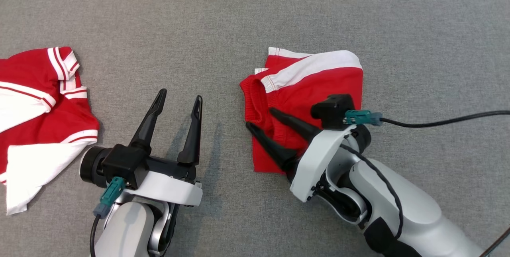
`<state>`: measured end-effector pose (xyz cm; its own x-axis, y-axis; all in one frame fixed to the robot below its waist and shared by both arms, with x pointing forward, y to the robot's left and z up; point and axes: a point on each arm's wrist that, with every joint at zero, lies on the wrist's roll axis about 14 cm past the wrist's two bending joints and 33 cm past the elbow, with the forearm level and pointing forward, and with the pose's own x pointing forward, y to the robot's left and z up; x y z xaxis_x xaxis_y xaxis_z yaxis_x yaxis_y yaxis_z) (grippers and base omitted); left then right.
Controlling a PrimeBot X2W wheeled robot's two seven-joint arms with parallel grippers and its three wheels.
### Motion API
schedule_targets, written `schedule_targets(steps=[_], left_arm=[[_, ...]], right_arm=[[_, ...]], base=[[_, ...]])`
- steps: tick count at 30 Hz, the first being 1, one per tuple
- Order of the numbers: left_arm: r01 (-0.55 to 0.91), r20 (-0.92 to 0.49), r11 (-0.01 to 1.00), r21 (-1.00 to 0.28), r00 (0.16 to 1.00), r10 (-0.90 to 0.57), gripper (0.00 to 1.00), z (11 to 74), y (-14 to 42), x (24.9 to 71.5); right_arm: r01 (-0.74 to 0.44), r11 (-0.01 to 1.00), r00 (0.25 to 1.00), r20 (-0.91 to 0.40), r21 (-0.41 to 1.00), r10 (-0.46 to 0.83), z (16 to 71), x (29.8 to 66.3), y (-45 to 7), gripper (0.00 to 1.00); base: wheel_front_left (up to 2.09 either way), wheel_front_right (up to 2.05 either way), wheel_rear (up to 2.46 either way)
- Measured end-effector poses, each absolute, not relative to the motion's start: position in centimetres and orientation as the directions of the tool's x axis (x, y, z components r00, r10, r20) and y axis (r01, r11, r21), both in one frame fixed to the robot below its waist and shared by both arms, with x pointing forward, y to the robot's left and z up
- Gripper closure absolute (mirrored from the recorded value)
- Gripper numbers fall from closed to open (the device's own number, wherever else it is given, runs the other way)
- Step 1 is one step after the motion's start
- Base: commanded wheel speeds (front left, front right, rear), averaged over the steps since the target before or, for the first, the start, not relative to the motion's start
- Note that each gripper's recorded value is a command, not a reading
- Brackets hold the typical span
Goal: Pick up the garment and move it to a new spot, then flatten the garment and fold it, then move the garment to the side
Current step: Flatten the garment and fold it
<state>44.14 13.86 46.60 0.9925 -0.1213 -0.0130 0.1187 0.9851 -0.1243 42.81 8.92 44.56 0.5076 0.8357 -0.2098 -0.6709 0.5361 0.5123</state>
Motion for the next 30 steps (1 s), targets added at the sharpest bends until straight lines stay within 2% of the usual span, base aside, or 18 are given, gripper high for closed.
schedule_targets(steps=[3, 4, 6, 7, 9, 12, 13, 15, 16, 22, 25, 30], left_arm=[[0.119, -0.007, 0.985, -0.129, 0.993, -0.121, 0.00, 46.8, 13.8, 44.3], [0.115, -0.001, 0.985, -0.128, 0.993, -0.116, 0.00, 47.0, 13.9, 44.3], [0.107, 0.009, 0.986, -0.126, 0.994, -0.107, 0.00, 47.4, 14.2, 44.4], [0.090, 0.014, 0.988, -0.124, 0.996, -0.089, 0.00, 47.6, 14.7, 44.2], [0.073, 0.031, 0.990, -0.120, 0.997, -0.070, 0.00, 48.2, 15.2, 44.2], [0.053, 0.043, 0.991, -0.121, 0.998, -0.048, 0.00, 48.7, 15.8, 44.0], [0.038, 0.060, 0.992, -0.124, 0.998, -0.030, 0.00, 49.3, 16.2, 43.9], [0.013, 0.095, 0.992, -0.129, 0.995, 0.000, 0.00, 50.7, 16.9, 43.4], [0.015, 0.134, 0.993, -0.120, 0.991, 0.002, 0.00, 52.2, 17.1, 42.4], [0.031, 0.153, 0.996, -0.084, 0.988, -0.018, 0.00, 53.1, 17.2, 41.0], [0.045, 0.137, 0.998, -0.044, 0.990, -0.039, 0.00, 53.2, 17.3, 39.2], [0.050, 0.110, 0.998, -0.032, 0.993, -0.046, 0.00, 52.9, 17.4, 37.9]], right_arm=[[-0.672, 0.558, 0.563, -0.154, 0.488, 0.812, 45.4, 43.9, 8.1, 0.00], [-0.663, 0.575, 0.613, -0.095, 0.479, 0.785, 46.6, 45.0, 7.1, 0.00], [-0.652, 0.598, 0.664, -0.029, 0.466, 0.747, 48.0, 46.0, 5.8, 0.00], [-0.606, 0.646, 0.749, 0.057, 0.465, 0.660, 49.7, 47.3, 2.7, 0.00], [-0.547, 0.716, 0.821, 0.107, 0.434, 0.561, 50.8, 48.2, -1.3, 0.00], [-0.485, 0.780, 0.872, 0.147, 0.395, 0.468, 51.9, 48.3, -5.0, 0.00], [-0.436, 0.823, 0.900, 0.171, 0.363, 0.402, 52.6, 48.2, -7.6, 0.00], [-0.345, 0.897, 0.936, 0.173, 0.277, 0.306, 53.0, 46.9, -11.7, 0.00], [-0.267, 0.943, 0.957, 0.173, 0.197, 0.235, 53.7, 45.0, -14.6, 0.00], [-0.233, 0.965, 0.959, 0.194, 0.121, 0.207, 55.0, 42.5, -15.7, 0.00], [-0.203, 0.975, 0.966, 0.184, 0.095, 0.183, 54.9, 40.0, -16.6, 0.00], [-0.186, 0.978, 0.970, 0.173, 0.091, 0.169, 54.8, 38.4, -17.1, 0.00]], base=[[0.00, 0.00, 0.00], [0.00, 0.00, 0.00], [0.00, 0.00, 0.00], [0.00, 0.00, 0.00], [0.00, 0.00, 0.00], [0.00, 0.00, 0.00], [0.00, 0.00, 0.00], [0.00, 0.00, 0.00], [0.00, 0.00, 0.00], [0.00, 0.00, 0.00], [0.00, 0.00, 0.00], [0.00, 0.00, 0.00]])
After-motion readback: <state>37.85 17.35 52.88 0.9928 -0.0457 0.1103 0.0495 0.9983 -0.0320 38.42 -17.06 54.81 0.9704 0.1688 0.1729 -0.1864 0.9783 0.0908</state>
